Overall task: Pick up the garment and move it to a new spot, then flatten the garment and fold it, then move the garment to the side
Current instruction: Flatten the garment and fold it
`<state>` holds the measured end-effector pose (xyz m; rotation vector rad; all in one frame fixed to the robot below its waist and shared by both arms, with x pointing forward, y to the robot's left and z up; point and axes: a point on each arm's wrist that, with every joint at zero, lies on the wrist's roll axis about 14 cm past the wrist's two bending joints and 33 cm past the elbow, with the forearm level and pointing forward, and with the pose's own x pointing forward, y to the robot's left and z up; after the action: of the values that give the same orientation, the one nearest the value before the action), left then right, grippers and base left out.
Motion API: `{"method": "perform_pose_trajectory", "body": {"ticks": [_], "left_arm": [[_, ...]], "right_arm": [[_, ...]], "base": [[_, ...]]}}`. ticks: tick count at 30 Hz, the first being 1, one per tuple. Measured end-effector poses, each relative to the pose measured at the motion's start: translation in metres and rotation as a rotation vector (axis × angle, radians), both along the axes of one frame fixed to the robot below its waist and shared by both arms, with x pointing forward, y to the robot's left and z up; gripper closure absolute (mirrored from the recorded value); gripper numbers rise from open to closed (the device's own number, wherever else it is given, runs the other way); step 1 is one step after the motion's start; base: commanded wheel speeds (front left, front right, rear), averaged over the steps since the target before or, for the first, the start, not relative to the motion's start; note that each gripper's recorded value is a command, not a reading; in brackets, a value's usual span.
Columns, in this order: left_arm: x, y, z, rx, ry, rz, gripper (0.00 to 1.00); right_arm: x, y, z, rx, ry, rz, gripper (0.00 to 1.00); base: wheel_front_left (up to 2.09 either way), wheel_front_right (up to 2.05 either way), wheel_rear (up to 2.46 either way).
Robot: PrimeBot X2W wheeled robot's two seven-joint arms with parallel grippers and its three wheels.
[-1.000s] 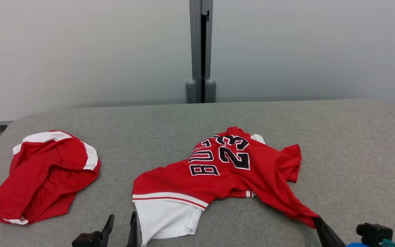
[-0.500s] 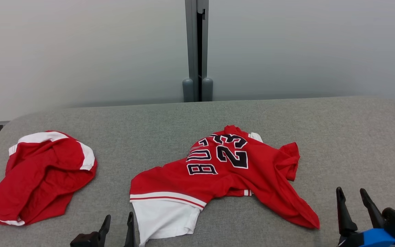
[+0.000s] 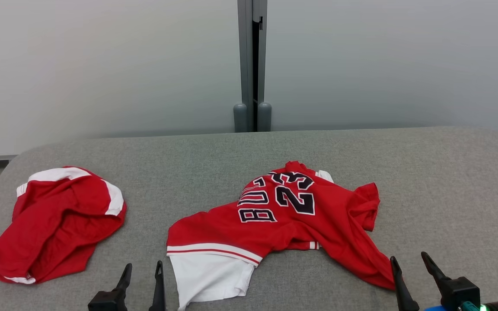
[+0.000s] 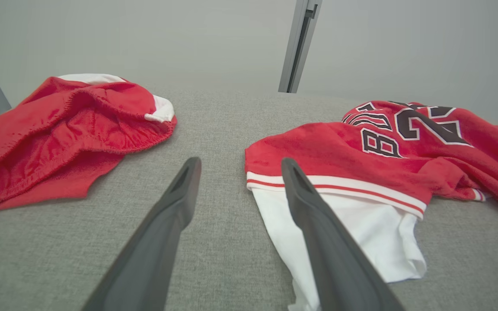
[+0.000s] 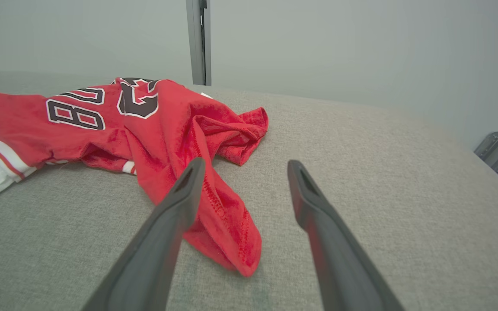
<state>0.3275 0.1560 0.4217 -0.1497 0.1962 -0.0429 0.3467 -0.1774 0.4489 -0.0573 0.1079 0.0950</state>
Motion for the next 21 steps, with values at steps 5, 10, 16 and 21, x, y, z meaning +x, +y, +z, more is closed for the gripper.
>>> {"method": "perform_pose_trajectory", "body": {"ticks": [5, 10, 16, 21], "left_arm": [[-0.001, 0.001, 0.005, 0.025, -0.018, -0.006, 0.00], [-0.002, 0.001, 0.004, 0.021, -0.018, -0.011, 0.00], [-0.010, -0.018, -0.013, -0.056, 0.042, -0.075, 0.00], [-0.023, -0.035, -0.035, -0.112, 0.127, -0.124, 0.00]], "right_arm": [[-0.003, 0.003, -0.003, 0.020, 0.011, 0.001, 0.00], [-0.002, 0.007, -0.003, 0.045, 0.011, 0.006, 0.00], [-0.002, 0.008, -0.008, 0.052, 0.030, 0.007, 0.00], [-0.002, 0.004, -0.012, 0.053, 0.041, -0.004, 0.00]], "base": [[0.00, 0.00, 0.00], [0.00, 0.00, 0.00], [0.00, 0.00, 0.00], [0.00, 0.00, 0.00]]}}
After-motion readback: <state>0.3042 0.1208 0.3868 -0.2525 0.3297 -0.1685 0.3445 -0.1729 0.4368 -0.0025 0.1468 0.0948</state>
